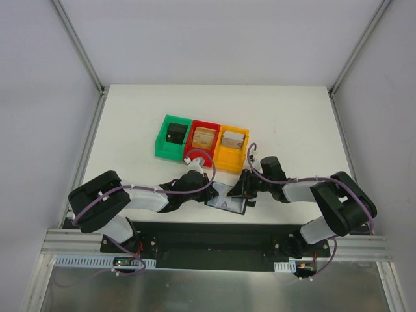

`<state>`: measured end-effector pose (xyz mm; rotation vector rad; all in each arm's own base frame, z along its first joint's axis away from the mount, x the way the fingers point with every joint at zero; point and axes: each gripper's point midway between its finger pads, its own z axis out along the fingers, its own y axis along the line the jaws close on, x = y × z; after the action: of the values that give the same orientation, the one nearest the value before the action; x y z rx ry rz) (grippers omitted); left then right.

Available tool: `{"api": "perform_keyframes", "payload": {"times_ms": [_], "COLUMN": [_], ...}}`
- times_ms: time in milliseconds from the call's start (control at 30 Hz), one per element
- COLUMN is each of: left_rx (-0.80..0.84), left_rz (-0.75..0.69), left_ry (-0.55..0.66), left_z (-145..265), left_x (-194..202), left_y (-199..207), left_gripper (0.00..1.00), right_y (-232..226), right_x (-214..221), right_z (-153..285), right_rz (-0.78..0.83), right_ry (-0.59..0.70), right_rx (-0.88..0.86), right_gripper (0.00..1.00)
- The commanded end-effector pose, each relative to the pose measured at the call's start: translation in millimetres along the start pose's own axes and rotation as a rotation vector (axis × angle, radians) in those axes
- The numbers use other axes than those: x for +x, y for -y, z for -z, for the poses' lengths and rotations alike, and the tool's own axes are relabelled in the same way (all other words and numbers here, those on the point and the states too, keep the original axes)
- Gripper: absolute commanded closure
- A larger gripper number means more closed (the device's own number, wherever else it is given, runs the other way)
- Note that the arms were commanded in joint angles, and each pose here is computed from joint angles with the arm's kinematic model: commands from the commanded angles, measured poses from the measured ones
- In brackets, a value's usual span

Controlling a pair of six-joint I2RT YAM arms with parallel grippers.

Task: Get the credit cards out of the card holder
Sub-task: Remove the credit card from the card holder.

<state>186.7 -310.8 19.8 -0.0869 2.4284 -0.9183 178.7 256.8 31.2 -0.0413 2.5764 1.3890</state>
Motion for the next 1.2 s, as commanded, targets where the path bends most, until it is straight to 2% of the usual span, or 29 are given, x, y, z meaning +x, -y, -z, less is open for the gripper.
{"api": "perform_keyframes", "payload": {"times_ms": [0, 367, 600, 1167], "left_rx": [-0.158, -0.159, -0.177, -0.233], "left_rz": [-0.013, -0.004, 0.016, 0.070], "left_ry": [-0.064, -0.063, -0.047, -0.016], "left_z": [0.8, 2.2, 4.8, 11.8], "left_x": [20.6, 20.8, 20.6, 22.2], "left_y": [-46.1, -47.2, -53.4, -70.4], "left_gripper": [1.00, 1.00, 1.00, 1.00], "right_y": [-9.8, -7.4, -4.6, 6.5], "right_x": [-11.4, -11.7, -10.9, -2.9], "right_z": [-2.0, -3.4, 0.0, 12.7], "right_rz": [-0.002, -0.024, -0.036, -0.026], "right_ry": [0.048, 0.060, 0.068, 0.067], "right_rx": [-0.052, -0.056, -0.062, -0.032], "right_gripper": [0.75, 0.84, 0.99, 0.99]}}
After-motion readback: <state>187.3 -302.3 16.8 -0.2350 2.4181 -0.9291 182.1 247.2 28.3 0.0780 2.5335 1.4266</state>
